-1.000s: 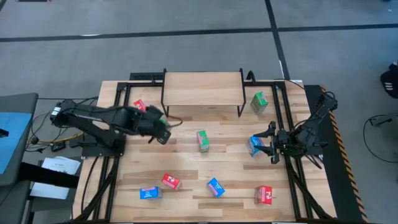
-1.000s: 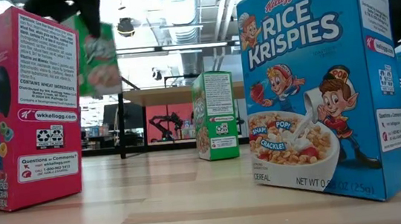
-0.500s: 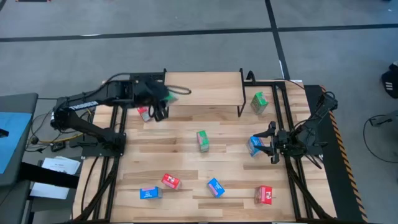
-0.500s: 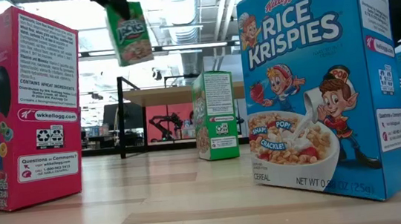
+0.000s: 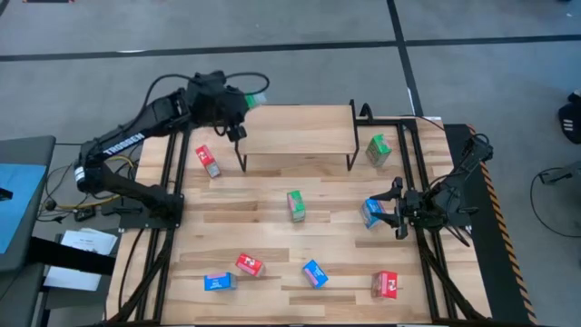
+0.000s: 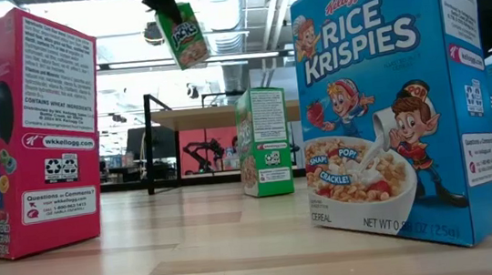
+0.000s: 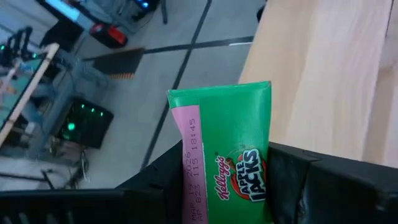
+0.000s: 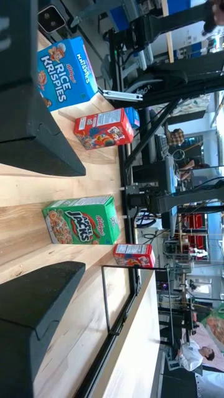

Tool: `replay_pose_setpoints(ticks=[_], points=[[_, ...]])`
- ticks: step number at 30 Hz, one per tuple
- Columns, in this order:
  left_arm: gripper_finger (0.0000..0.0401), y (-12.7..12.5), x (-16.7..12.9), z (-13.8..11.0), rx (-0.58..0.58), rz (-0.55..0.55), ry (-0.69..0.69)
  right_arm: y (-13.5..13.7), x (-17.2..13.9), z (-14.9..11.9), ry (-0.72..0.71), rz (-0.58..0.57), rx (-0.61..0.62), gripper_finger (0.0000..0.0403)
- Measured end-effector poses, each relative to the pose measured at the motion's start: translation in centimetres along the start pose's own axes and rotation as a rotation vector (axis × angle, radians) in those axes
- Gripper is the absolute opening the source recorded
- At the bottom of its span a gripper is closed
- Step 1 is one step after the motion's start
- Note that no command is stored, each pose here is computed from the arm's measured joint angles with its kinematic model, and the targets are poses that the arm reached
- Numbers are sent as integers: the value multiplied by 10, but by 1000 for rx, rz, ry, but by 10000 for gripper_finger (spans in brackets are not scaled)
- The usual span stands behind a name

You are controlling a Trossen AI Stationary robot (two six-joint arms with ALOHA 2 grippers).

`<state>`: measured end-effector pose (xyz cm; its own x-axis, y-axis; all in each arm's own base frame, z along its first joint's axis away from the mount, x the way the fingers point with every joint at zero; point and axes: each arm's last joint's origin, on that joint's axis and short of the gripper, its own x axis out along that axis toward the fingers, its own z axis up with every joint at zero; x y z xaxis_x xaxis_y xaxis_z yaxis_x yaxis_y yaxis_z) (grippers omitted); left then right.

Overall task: Stack cereal on shelf
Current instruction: Put the bottom left green cereal box on the shelf

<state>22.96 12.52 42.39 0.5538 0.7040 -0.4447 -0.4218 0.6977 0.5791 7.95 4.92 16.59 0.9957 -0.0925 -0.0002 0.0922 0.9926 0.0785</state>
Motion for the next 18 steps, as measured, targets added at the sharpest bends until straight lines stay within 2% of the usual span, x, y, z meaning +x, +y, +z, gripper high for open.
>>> replay_pose_setpoints(ticks=[6, 13, 18], points=[[146, 13, 7, -8, -17, -56, -11, 0, 0, 0, 0, 0, 0, 261], [146, 16, 16, -20, 25, -102, 23, 0, 0, 0, 0, 0, 0, 261], [146, 10, 41, -24, 79, -173, 62, 0, 0, 0, 0, 0, 0, 261]])
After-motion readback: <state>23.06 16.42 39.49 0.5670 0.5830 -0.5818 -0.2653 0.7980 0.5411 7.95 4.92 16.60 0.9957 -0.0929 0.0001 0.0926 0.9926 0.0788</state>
